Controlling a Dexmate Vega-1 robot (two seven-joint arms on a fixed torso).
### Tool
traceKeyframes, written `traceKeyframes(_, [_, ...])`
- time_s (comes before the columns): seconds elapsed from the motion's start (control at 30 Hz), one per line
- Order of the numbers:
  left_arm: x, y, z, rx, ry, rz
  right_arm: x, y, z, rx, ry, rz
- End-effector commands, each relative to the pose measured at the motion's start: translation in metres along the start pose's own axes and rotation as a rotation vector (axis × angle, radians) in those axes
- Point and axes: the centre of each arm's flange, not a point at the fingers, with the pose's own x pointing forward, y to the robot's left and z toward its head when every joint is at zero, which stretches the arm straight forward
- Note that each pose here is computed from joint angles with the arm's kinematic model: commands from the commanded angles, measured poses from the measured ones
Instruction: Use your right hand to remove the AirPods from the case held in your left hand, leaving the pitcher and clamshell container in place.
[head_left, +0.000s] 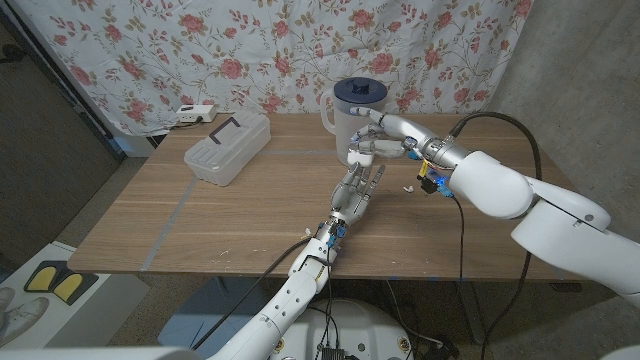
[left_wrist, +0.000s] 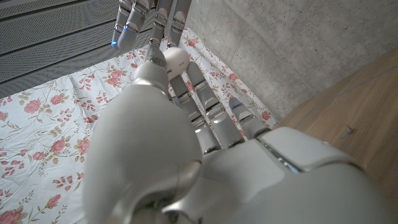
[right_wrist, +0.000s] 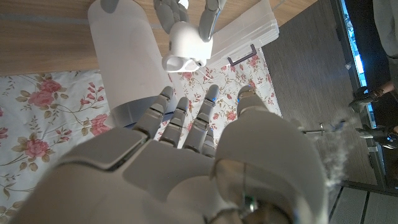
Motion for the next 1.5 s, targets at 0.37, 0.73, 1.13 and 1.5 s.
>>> traceKeyframes(0.37, [0.0031, -0.003, -0.0009, 0.001, 0.006, -0.006, 0.0063, 0.004, 0.0, -0.1, 0.014, 0.024])
traceKeyframes(0.73, [0.0029, -0.0054, -0.0022, 0.003, 0.011, -0.014, 0.0104, 0.0069, 0.002, -0.142, 0.022, 0.037])
traceKeyframes(1.13, [0.0036, -0.0064, -0.0032, -0.005, 0.008, -0.023, 0.011, 0.0075, 0.0006, -0.16, 0.039, 0.045])
traceKeyframes(1.5, [0.0037, -0.0073, -0.0028, -0.001, 0.006, -0.021, 0.0091, 0.007, -0.0036, -0.162, 0.05, 0.042])
